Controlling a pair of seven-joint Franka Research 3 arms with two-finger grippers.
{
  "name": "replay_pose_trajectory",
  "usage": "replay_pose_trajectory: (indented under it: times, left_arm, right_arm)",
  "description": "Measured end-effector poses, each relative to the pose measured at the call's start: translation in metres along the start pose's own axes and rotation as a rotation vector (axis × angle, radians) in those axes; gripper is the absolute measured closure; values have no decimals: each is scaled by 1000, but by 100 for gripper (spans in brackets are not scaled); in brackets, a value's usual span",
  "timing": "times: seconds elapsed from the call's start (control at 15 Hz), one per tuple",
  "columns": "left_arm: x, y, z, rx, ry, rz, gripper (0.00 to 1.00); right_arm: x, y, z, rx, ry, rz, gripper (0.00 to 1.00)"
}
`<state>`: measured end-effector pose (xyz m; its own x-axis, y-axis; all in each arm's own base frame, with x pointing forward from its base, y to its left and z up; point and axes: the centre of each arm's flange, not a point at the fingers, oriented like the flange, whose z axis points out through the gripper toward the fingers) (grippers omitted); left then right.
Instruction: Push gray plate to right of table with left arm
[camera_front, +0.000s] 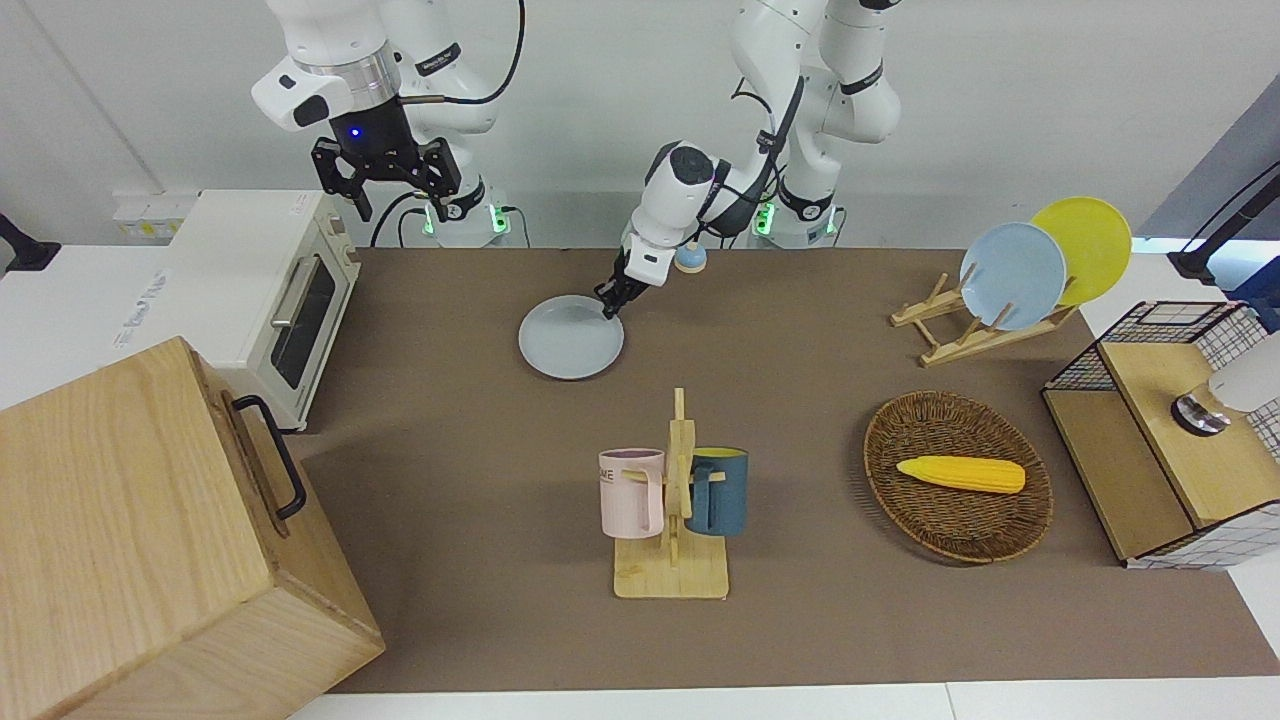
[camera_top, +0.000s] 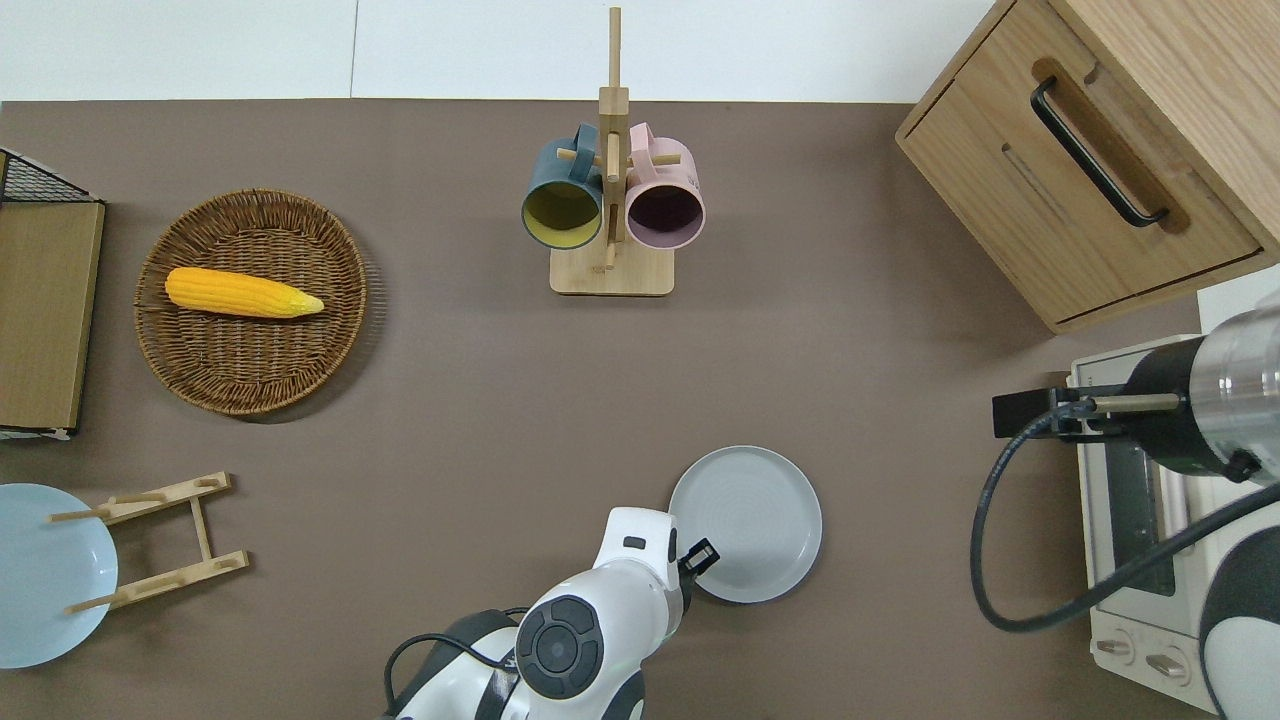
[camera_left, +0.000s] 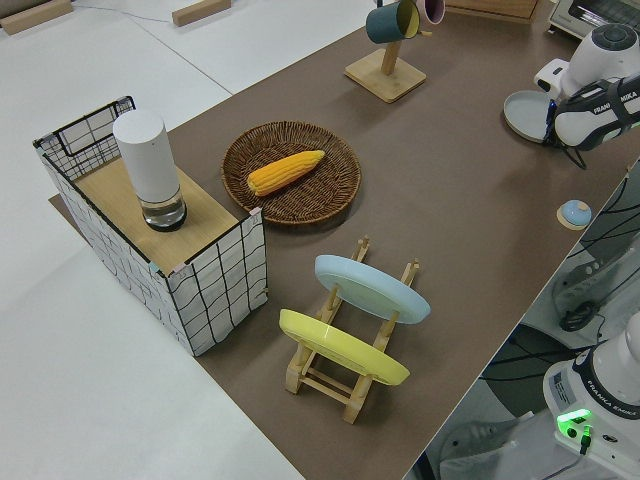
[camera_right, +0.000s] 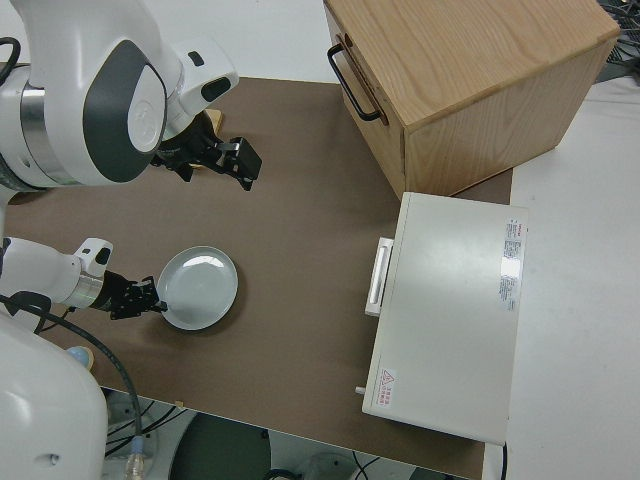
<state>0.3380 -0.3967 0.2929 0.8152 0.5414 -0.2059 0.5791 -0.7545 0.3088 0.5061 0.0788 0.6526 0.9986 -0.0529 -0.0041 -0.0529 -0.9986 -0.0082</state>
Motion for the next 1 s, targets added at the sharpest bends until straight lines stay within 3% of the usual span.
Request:
replay_pose_trajectory:
  times: [0.2,0.27,0.6,0.67,0.8,1.0]
  left_arm:
    - [4,1,3,2,-2,-7,89]
    - [6,0,4,4,-2,-12,80]
    - [26,6,-17,4,-3,-46,7]
    - [34,6,-30,22,-15,-54,3]
    - [66,-3,-59,71,-44,-36,1]
    - [161,-22,-124,148,-117,87,1]
  right_arm:
    - [0,0,0,0,0,0,0]
    - [0,0,0,0,0,0,0]
    - [0,0,0,0,0,0,0]
    - [0,0,0,0,0,0,0]
    - [0,0,0,0,0,0,0]
    - [0,0,0,0,0,0,0]
